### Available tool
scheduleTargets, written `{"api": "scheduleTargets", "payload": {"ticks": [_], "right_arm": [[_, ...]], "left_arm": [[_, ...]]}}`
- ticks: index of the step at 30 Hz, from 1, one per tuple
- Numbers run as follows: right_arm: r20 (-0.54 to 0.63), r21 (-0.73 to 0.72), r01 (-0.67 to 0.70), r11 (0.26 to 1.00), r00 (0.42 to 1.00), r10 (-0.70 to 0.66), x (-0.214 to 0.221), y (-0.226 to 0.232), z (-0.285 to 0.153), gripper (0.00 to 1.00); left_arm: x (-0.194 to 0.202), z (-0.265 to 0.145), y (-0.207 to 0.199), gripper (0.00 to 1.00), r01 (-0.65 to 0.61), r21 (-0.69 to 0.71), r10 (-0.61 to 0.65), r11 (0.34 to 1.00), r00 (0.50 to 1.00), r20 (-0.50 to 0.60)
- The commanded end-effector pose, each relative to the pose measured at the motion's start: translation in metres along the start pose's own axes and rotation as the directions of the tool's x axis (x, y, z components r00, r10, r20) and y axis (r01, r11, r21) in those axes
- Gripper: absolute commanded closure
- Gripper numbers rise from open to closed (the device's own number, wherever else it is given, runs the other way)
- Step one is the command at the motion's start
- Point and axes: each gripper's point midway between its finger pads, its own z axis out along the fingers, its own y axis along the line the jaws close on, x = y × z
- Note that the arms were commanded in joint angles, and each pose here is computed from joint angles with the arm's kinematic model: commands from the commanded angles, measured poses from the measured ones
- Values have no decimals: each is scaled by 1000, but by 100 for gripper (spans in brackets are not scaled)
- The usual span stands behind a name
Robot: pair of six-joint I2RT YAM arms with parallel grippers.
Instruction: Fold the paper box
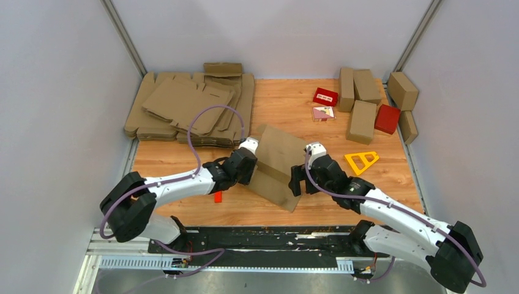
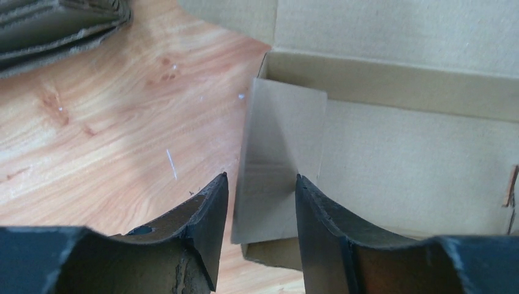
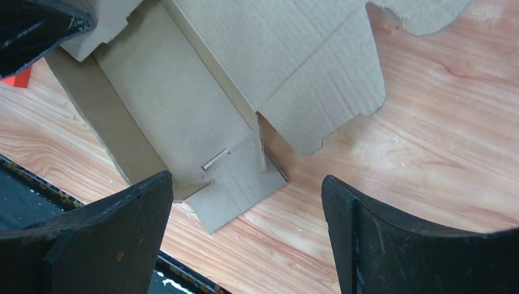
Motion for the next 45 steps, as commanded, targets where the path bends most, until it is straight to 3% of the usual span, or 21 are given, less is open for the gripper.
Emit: {"api": "scheduleTargets", "payload": {"ticks": [1, 6, 10, 13, 17, 20, 26, 28, 33, 38, 45], "right_arm": [[40, 16, -63, 998, 997, 63, -2, -4, -5, 9], [62, 5, -76, 997, 995, 75, 0, -6, -12, 9], [87, 3, -69, 998, 994, 68, -3, -7, -19, 9], [91, 5, -68, 998, 994, 67, -3, -8, -21, 9], [85, 5, -72, 997, 994, 71, 1, -9, -20, 9], [71, 10, -73, 997, 995, 72, 5, -10, -18, 9], [40, 44, -87, 995, 996, 85, 15, -16, -12, 9], [31, 49, -93, 994, 995, 92, 17, -17, -12, 8], [-2, 52, -117, 992, 993, 117, 22, -16, -9, 9], [2, 39, -130, 991, 992, 130, 19, -15, -6, 14], [23, 105, -168, 980, 986, 167, 3, -29, 1, 24]], "left_arm": [[-24, 9, -3, 50, -25, -24, 26, 999, 999, 35], [-19, 22, -2, 49, -47, -38, 47, 998, 999, -5], [-9, 32, 5, 61, -51, -52, 48, 997, 997, -55], [-2, 36, 10, 64, -55, -80, 49, 995, 996, -74], [5, 35, 18, 84, -74, -130, 60, 989, 992, -107], [7, 31, 21, 93, -107, -176, 88, 978, 990, -114], [11, 24, 21, 95, -124, -211, 97, 970, 986, -134], [12, 22, 17, 88, -103, -190, 79, 976, 989, -128], [16, 16, 10, 52, -34, -132, 22, 991, 996, -90], [10, 10, 8, 40, -2, -98, -2, 995, 999, -38], [-1, 4, 2, 31, 18, -55, -18, 998, 1000, 2]]}}
